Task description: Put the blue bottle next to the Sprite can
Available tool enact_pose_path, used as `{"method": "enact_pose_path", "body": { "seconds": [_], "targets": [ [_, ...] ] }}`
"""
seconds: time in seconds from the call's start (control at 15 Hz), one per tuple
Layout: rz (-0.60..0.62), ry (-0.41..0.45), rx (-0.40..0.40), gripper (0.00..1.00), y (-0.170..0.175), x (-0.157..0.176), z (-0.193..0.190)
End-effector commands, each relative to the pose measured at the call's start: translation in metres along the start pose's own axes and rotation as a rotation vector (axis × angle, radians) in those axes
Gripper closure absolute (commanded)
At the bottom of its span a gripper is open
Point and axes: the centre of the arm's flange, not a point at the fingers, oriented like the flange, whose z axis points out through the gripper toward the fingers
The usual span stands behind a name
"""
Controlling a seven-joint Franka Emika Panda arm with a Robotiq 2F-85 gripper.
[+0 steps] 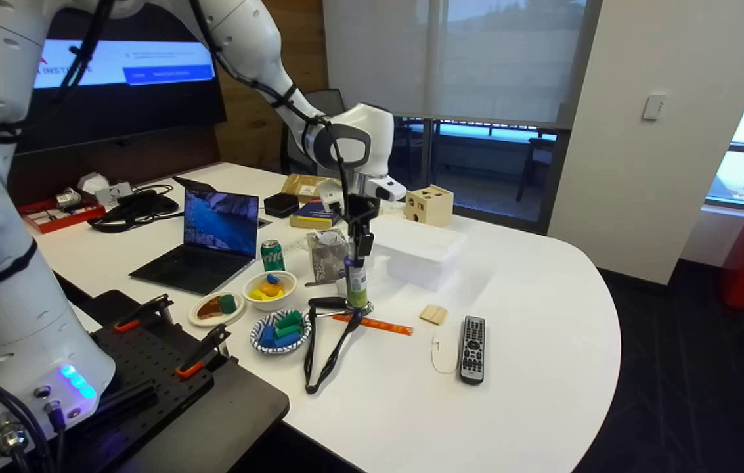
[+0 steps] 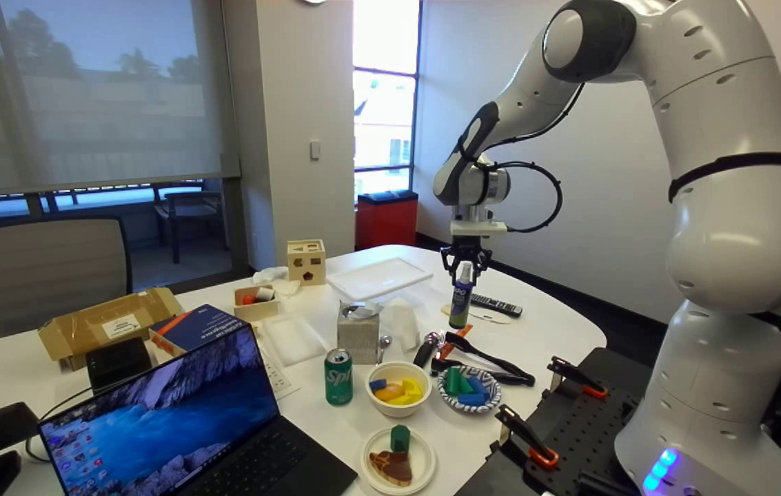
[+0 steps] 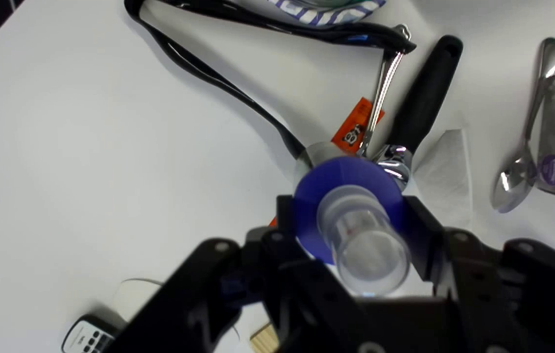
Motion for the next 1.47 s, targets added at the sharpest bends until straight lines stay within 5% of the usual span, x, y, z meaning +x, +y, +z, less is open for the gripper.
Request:
{"method": "enact_pose_path", "body": {
  "seconds": [0.0,0.87,1.4],
  "targets": [
    [-0.124,-0.031,-0.05,0.69,-0.037,-0.028,-0.041],
    [-0.69,-0.003,-0.088,0.69,-0.19,-0.16,-0.051],
    [-0.912,0.05,-0.105,0.69,-0.267,-0.193,-0.024]
  ]
}}
